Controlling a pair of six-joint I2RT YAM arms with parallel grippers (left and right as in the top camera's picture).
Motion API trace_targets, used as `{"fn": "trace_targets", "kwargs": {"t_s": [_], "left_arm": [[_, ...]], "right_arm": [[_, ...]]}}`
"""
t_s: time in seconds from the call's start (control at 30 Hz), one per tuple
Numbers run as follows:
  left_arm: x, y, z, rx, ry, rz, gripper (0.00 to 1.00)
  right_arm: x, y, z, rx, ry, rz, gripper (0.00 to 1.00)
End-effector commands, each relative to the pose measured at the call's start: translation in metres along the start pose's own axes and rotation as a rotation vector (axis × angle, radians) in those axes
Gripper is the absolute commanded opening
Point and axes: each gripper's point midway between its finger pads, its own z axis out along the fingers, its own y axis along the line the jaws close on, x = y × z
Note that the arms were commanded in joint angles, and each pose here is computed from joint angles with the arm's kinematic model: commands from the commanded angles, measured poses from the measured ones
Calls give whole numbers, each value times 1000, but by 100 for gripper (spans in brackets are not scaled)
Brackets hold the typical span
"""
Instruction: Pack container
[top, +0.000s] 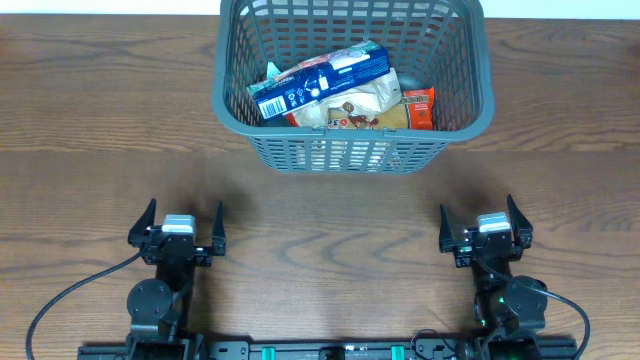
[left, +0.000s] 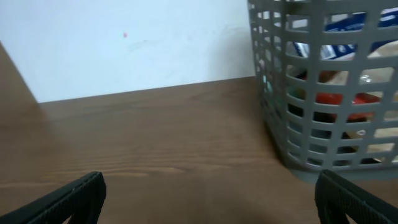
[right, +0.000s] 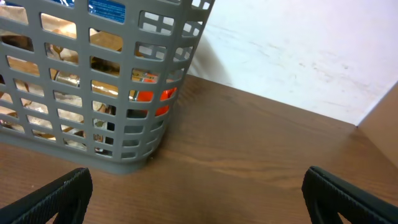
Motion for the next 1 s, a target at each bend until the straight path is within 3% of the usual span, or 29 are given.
{"fn": "trace_targets", "kwargs": {"t_s": [0.0, 0.97], "left_arm": [[18, 11, 0, -70, 61, 19, 99], [17, -5, 0, 20, 54, 54, 99]], "right_arm": [[1, 1, 0, 1, -3, 12, 99], [1, 1, 0, 1, -3, 12, 99]]}}
